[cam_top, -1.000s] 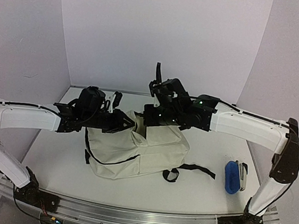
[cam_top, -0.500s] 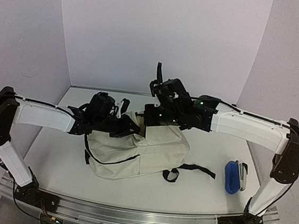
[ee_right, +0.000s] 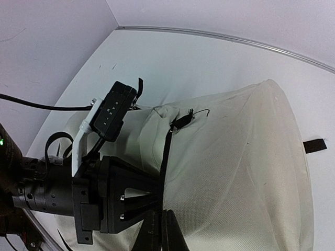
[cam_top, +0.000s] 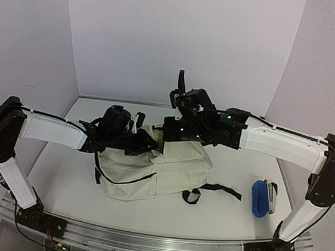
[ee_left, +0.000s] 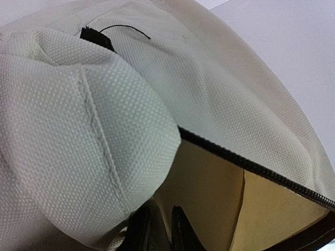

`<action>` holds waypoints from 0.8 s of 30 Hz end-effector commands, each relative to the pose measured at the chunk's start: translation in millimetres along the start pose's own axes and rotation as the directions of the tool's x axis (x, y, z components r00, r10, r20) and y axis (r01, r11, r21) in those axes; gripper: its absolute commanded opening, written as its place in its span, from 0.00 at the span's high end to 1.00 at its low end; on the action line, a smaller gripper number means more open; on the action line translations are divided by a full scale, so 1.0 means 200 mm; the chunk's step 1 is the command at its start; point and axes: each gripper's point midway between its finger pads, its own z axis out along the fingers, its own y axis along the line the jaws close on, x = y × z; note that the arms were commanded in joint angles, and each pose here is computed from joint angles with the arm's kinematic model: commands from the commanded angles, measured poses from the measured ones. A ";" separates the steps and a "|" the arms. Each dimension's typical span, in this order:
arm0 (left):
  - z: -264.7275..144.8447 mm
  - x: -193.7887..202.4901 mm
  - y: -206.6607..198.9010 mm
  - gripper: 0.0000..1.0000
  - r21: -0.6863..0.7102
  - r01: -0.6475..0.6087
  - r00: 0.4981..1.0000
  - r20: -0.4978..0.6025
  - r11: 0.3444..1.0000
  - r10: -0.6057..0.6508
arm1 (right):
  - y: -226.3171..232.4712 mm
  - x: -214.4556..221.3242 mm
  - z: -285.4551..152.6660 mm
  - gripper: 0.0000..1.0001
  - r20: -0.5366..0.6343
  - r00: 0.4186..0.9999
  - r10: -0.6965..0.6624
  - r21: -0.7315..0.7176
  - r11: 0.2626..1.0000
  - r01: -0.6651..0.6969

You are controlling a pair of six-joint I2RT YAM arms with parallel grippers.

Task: Pack the student bag
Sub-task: Adjust the student bag at the center of the board.

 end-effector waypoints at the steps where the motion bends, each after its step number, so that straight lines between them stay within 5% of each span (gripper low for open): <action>1: -0.01 0.02 0.07 0.79 -0.088 -0.013 1.000 -0.028 0.996 0.011 | 0.08 -0.34 -0.25 1.00 0.218 0.972 0.084 -0.091 0.994 -0.065; 4: -0.06 -0.04 -0.05 0.62 -0.028 -0.102 0.995 -0.004 0.994 0.102 | 0.09 -0.35 -0.26 0.93 0.224 0.971 0.083 -0.095 0.993 -0.063; 6: -0.11 -0.08 -0.12 0.52 -0.002 -0.151 0.988 0.024 0.989 0.151 | 0.08 -0.35 -0.28 0.63 0.227 0.970 0.082 -0.094 0.994 -0.062; 11: -0.29 -0.15 -0.18 0.36 -0.043 -0.241 0.964 0.107 0.970 0.244 | -0.05 -0.32 -0.32 0.18 0.229 0.971 0.074 -0.006 0.997 -0.075; 16: -0.44 -0.15 -0.08 0.24 -0.165 -0.241 0.958 0.119 0.956 0.262 | -0.37 -0.20 -0.27 0.06 0.145 0.977 0.156 0.102 0.980 -0.171; 24: -0.63 -0.19 0.01 0.06 -0.211 -0.196 0.952 0.193 0.958 0.237 | -1.07 0.20 -0.24 0.02 0.000 0.936 0.351 0.374 0.868 -0.325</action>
